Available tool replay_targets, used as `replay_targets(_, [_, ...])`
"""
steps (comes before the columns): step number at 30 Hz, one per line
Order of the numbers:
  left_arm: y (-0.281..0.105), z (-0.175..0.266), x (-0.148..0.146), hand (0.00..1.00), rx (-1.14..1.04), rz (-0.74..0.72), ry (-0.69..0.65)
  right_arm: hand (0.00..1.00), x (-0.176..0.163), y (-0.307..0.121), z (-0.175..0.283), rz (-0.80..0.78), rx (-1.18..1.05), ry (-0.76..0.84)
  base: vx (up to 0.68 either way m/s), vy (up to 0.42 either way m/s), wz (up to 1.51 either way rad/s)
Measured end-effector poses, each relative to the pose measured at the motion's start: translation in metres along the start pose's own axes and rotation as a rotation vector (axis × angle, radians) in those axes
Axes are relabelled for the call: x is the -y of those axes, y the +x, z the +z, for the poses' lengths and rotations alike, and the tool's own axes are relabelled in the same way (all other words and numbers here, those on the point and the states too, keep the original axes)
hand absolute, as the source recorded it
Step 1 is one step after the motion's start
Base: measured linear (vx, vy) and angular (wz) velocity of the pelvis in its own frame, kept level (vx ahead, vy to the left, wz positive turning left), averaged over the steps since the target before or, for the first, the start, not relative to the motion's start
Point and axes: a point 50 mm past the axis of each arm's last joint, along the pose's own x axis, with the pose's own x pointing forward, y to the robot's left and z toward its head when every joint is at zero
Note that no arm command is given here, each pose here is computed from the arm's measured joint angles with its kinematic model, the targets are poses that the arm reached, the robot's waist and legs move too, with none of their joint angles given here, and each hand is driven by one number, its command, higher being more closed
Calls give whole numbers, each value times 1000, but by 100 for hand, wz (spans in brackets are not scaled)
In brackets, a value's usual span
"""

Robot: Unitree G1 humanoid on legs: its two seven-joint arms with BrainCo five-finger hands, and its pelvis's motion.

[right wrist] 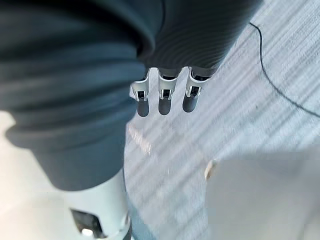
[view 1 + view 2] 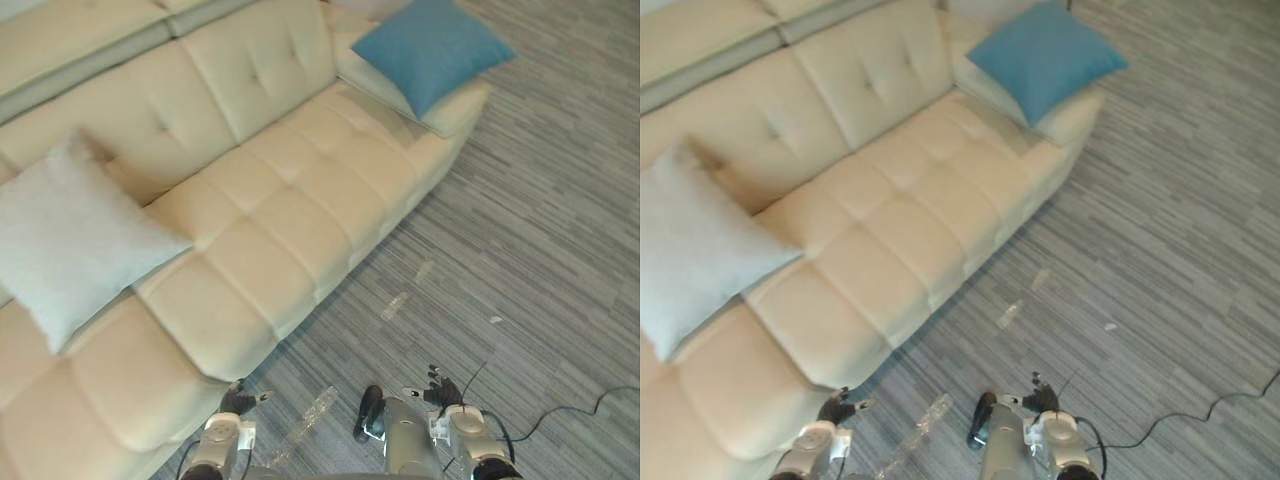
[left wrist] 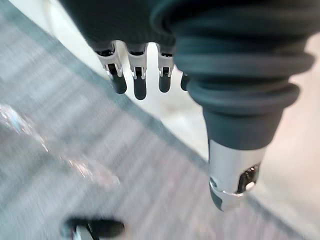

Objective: Pick up cushions and gather them together orderly.

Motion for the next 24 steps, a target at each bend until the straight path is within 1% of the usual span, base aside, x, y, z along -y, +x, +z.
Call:
replay_targets(4, [-6, -12, 6, 0, -2, -38, 14, 0, 7, -7, -20, -32, -52, 33, 278, -251, -82])
replay_targets(8, [-6, -6, 8, 0, 22, -39, 7, 0, 12, -11, -31, -82, -91, 109, 243, -65, -100])
replay_targets(12, [-7, -5, 17, 0, 27, -55, -5, 0, 16, -13, -38, -124, -123, 135, 309, 68, -88])
replay_targets(17, [-5, 0, 21, 0, 31, -81, 60, 0, 11, -18, -51, -143, -162, 185, 481, 160, -56])
replay_targets(20, [-4, -1, 22, 0, 24, -97, 122, 0, 1, -18, -52, -125, -169, 213, 562, 111, -31])
replay_targets(24, [-3, 7, 26, 0, 47, -108, 136, 0, 12, -13, -39, -137, -127, 183, 502, -12, -11])
